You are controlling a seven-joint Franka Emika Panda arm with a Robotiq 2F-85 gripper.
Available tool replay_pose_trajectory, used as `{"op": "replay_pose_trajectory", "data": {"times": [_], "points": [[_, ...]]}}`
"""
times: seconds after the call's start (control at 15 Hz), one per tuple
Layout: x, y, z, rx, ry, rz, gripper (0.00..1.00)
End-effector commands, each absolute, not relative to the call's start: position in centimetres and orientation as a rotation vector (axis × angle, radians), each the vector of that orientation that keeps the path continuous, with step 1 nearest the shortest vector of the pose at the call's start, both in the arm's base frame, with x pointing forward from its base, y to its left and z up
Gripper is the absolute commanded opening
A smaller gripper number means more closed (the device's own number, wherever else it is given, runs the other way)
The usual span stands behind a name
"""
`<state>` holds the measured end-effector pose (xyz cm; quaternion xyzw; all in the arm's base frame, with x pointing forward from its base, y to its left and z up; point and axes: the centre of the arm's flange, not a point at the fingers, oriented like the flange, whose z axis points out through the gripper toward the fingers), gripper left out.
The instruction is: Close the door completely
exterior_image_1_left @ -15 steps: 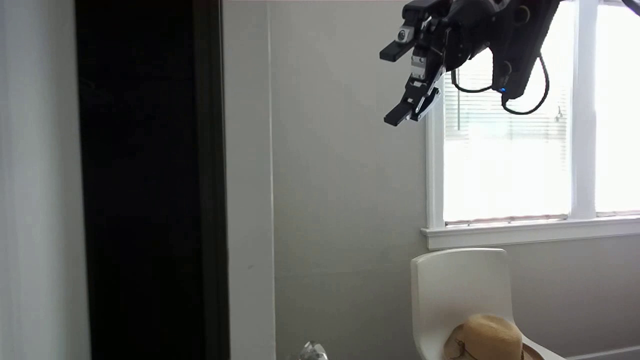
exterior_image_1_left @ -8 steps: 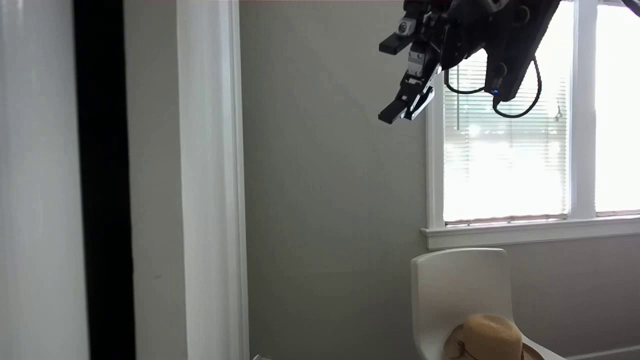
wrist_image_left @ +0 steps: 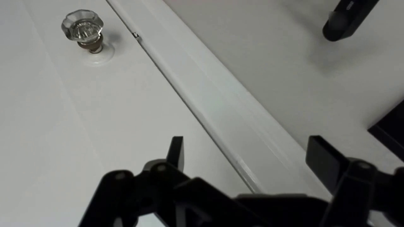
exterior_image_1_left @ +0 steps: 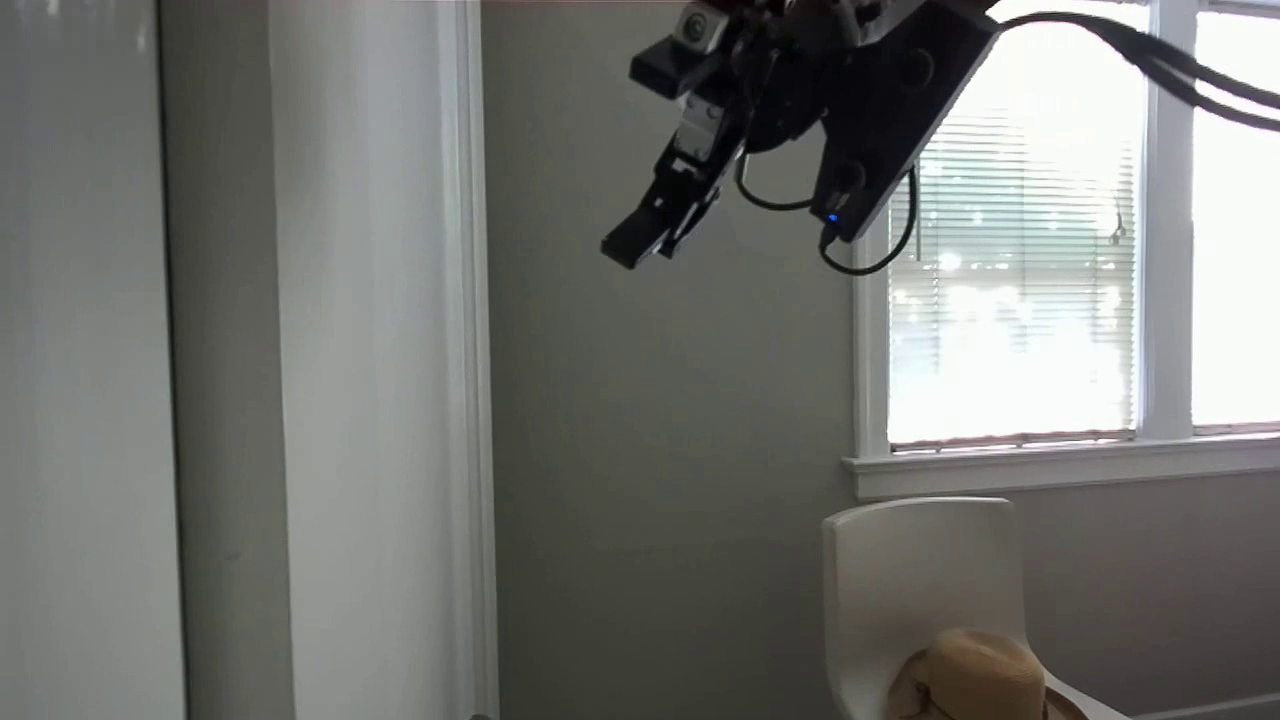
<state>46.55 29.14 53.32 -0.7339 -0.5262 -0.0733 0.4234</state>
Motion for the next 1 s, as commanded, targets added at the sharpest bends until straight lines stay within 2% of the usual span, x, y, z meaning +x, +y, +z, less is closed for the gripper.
{"op": "replay_pose_trajectory", "data": {"times": [0.0,0.53,0.93], "points": [[49.2,32.6,52.9,-1.77,-1.501,-0.249,1.0],[50.8,40.2,53.2,-1.567,-1.661,-0.566,1.0],[50.8,41.7,52.8,-1.533,-1.67,-0.627,1.0]]}}
